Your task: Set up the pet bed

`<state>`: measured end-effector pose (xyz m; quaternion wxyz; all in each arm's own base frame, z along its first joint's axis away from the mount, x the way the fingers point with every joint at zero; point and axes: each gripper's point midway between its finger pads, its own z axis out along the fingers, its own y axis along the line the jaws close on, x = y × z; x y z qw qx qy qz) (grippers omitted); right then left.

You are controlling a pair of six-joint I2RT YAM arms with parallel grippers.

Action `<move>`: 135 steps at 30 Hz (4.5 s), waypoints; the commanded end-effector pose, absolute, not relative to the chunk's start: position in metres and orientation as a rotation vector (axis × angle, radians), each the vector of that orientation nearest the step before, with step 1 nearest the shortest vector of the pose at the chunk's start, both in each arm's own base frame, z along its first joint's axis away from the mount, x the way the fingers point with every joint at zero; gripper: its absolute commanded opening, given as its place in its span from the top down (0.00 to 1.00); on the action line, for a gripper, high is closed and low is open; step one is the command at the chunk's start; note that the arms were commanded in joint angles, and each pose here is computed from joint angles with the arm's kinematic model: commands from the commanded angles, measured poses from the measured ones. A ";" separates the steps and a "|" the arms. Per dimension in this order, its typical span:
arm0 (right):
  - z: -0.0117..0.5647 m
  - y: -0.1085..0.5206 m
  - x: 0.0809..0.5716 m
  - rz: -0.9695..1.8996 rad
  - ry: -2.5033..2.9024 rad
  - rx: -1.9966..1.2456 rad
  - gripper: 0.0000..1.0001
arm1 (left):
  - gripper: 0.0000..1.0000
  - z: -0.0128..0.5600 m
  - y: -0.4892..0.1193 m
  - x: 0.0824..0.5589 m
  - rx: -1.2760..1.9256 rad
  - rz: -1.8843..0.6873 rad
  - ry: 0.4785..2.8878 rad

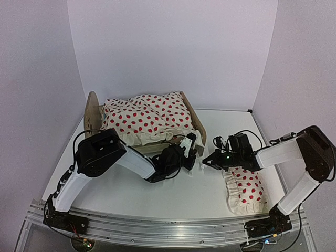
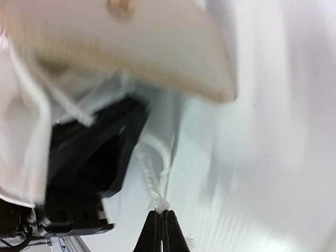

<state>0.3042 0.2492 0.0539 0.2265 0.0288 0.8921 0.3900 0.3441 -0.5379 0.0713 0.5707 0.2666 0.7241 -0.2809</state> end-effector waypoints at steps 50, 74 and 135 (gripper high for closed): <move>0.094 0.308 0.377 1.218 2.224 -0.373 1.00 | 0.66 0.137 -0.443 0.311 1.072 -0.724 1.765; 0.098 0.302 0.376 1.171 2.176 -0.396 1.00 | 0.76 0.085 -0.477 0.368 0.995 -0.508 1.651; 0.098 0.287 0.411 1.058 2.156 -0.326 1.00 | 0.89 0.084 -0.399 0.370 1.551 -0.384 1.987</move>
